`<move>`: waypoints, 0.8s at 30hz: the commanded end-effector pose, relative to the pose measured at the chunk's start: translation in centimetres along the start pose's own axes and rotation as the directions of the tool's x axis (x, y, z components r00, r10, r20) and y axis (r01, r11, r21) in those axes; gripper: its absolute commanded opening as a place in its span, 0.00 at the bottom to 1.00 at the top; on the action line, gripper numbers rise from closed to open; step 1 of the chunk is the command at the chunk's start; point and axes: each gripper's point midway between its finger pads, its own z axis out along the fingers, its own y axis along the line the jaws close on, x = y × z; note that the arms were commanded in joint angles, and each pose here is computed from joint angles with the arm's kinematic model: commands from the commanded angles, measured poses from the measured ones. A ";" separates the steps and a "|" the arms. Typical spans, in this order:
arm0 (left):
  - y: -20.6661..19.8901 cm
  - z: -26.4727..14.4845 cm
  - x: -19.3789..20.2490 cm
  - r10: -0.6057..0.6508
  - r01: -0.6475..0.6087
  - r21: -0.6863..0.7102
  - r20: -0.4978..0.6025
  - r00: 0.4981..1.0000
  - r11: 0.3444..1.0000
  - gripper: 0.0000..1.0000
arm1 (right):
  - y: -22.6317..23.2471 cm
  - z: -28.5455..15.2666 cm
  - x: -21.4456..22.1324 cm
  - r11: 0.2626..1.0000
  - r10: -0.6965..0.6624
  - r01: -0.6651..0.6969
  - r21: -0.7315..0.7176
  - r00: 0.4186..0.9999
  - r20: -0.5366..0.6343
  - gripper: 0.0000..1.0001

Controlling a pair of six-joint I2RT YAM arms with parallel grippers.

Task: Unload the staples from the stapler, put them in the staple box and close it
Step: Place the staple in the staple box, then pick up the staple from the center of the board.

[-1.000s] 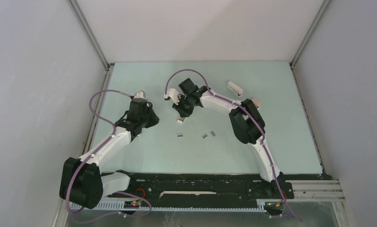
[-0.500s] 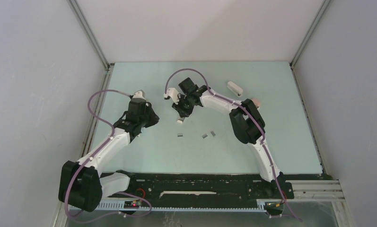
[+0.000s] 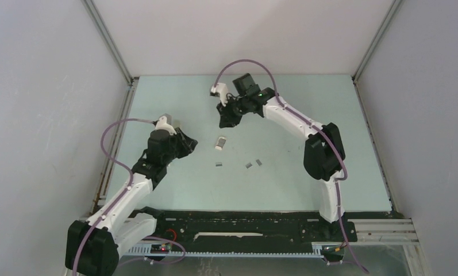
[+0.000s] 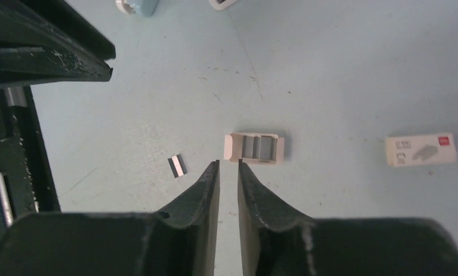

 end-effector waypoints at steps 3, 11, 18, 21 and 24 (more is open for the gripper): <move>-1.3 0.0 0.2 -0.095 0.092 0.100 0.026 0.995 0.991 0.28 | 0.3 -1.5 3.3 0.980 0.193 -0.194 -0.037 0.981 -0.031 0.18; -1.5 -0.4 1.1 -0.073 0.071 0.142 0.010 0.997 0.987 0.28 | 1.8 -1.4 6.7 0.964 0.264 -0.265 -0.033 0.964 -0.031 0.14; -2.4 -1.0 3.7 0.077 -0.058 0.225 -0.077 0.994 0.973 0.34 | 3.9 -2.8 8.2 0.961 0.244 -0.245 -0.128 0.969 -0.023 0.15; -2.8 -0.9 5.0 0.153 -0.124 0.244 -0.104 0.983 0.962 0.44 | 4.2 -4.4 8.1 0.963 0.224 -0.219 -0.158 0.974 0.014 0.16; -3.8 -0.5 6.3 0.281 -0.239 0.291 -0.114 0.953 0.926 0.55 | 4.1 -5.9 8.1 0.960 0.230 -0.219 -0.175 0.972 0.041 0.16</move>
